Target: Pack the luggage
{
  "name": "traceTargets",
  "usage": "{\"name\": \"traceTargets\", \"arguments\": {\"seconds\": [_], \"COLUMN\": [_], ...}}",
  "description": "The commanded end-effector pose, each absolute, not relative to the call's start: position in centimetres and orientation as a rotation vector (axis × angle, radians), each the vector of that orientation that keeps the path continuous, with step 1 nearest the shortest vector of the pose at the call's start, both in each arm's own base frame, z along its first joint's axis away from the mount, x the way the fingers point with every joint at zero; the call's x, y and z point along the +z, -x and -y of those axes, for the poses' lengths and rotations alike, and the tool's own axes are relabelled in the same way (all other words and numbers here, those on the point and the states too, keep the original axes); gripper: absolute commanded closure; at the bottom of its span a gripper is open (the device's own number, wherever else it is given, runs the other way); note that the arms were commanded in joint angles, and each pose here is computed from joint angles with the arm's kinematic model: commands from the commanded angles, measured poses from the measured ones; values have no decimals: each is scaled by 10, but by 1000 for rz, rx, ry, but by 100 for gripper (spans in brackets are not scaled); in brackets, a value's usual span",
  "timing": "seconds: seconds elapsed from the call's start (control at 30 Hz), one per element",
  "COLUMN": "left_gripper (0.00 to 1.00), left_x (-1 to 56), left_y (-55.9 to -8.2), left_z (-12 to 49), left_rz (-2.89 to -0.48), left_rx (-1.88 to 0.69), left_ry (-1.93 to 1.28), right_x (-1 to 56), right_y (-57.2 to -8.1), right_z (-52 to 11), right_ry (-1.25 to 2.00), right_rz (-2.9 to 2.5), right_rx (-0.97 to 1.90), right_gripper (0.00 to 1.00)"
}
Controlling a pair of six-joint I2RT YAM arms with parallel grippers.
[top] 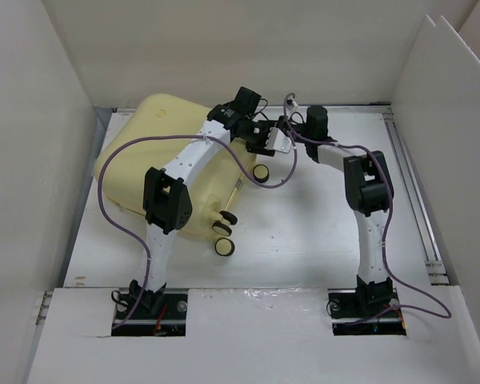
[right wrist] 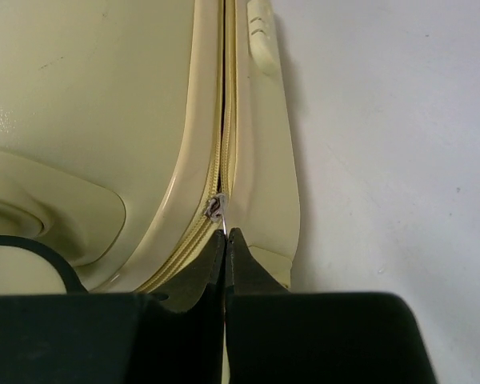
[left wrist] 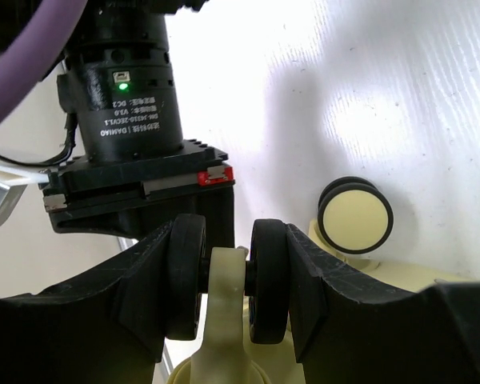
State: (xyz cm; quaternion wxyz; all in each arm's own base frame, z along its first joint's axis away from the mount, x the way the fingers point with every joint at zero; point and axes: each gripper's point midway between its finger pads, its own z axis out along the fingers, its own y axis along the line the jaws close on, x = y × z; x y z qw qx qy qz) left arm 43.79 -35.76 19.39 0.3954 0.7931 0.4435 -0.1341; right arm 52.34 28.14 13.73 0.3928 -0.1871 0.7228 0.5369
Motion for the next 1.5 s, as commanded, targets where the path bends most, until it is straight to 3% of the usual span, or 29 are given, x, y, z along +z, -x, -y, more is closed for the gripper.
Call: {"name": "traceTargets", "arguments": {"seconds": [0.0,0.63,0.67,0.73,0.83,1.0,1.1,1.17,1.27,1.3,1.4,1.47], "left_gripper": [100,98,69,1,0,0,0,12,38,63,100,100], "left_x": [185,199,210,220,263,387,430,439,418,411,382,337], "left_y": [-357,-294,-296,-307,-325,-365,-398,-412,-393,-383,-338,-307], "left_z": [322,361,361,359,361,323,240,151,39,14,-71,-99], "left_rz": [-1321,-1284,-1303,-1352,-1314,-1299,-1444,-1588,-1781,-1816,-1895,-1995], "left_rx": [-659,-875,-854,-765,-631,-466,-373,-253,-36,26,274,390], "left_ry": [-2115,-2095,-2059,-2016,-1892,-1429,-1118,-873,-601,-537,-230,-149], "right_x": [134,121,121,118,119,124,120,126,126,126,125,125], "right_y": [-577,-570,-570,-566,-567,-555,-548,-545,-538,-539,-536,-538], "right_z": [-249,-344,-344,-343,-342,-356,-360,-365,-375,-375,-380,-379], "right_ry": [379,307,299,295,295,331,343,365,383,375,392,384], "right_rz": [-1776,-1819,-1823,-1832,-1828,-1825,-1834,-1821,-1822,-1822,-1819,-1819], "right_rx": [1186,1358,1365,1365,1352,1363,1364,1365,1377,1370,1370,1363], "right_gripper": [100,100,100,100,100,100,100,100,100,100,100,100]}}
